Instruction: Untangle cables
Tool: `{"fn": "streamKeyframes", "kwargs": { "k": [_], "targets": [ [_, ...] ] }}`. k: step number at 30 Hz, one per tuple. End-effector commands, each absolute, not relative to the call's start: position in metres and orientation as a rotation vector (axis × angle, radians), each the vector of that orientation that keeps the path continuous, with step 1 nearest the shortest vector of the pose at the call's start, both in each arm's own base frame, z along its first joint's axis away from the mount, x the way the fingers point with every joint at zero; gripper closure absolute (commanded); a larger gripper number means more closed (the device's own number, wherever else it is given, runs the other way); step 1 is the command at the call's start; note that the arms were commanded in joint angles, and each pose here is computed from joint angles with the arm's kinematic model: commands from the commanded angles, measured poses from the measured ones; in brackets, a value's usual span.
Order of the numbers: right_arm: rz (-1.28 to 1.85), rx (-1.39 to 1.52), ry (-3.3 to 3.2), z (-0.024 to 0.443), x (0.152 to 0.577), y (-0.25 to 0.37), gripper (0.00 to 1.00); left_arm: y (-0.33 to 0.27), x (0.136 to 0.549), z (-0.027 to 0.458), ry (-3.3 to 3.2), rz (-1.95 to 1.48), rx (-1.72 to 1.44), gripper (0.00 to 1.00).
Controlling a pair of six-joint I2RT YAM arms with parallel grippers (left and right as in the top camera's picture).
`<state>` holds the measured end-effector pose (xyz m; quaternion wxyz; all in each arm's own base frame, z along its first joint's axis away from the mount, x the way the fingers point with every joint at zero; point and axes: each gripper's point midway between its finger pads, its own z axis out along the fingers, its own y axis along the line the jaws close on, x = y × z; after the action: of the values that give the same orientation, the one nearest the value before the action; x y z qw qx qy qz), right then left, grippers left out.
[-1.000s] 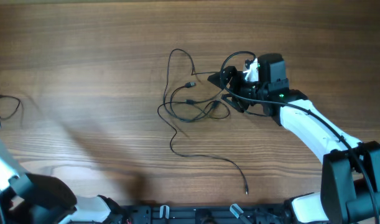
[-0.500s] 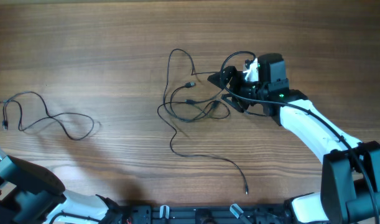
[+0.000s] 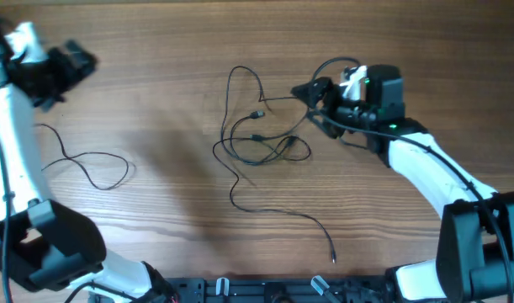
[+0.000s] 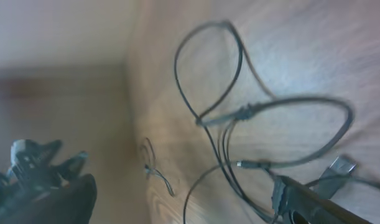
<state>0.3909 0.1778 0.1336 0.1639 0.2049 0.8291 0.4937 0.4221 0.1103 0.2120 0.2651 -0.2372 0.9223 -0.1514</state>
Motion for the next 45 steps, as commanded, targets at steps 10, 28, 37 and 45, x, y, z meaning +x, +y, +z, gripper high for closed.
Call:
{"fn": "streamKeyframes", "kwargs": {
  "k": [10,28,37,45],
  "targets": [
    [1.431,0.650,2.317,0.135,0.402,0.142,0.07,-0.082,0.397,0.149,2.884,-0.587,0.055,0.00],
    [1.427,0.650,2.320,0.135,0.401,0.142,0.07,-0.145,0.336,0.042,3.270,-0.311,0.004,0.00],
    [1.428,0.650,2.320,0.135,0.401,0.142,0.07,-0.142,0.317,0.011,3.307,-0.312,-0.037,0.71],
    [1.429,0.653,2.324,0.134,0.400,0.142,0.07,-0.168,0.355,0.059,3.099,-0.509,0.184,0.96]
  ]
}}
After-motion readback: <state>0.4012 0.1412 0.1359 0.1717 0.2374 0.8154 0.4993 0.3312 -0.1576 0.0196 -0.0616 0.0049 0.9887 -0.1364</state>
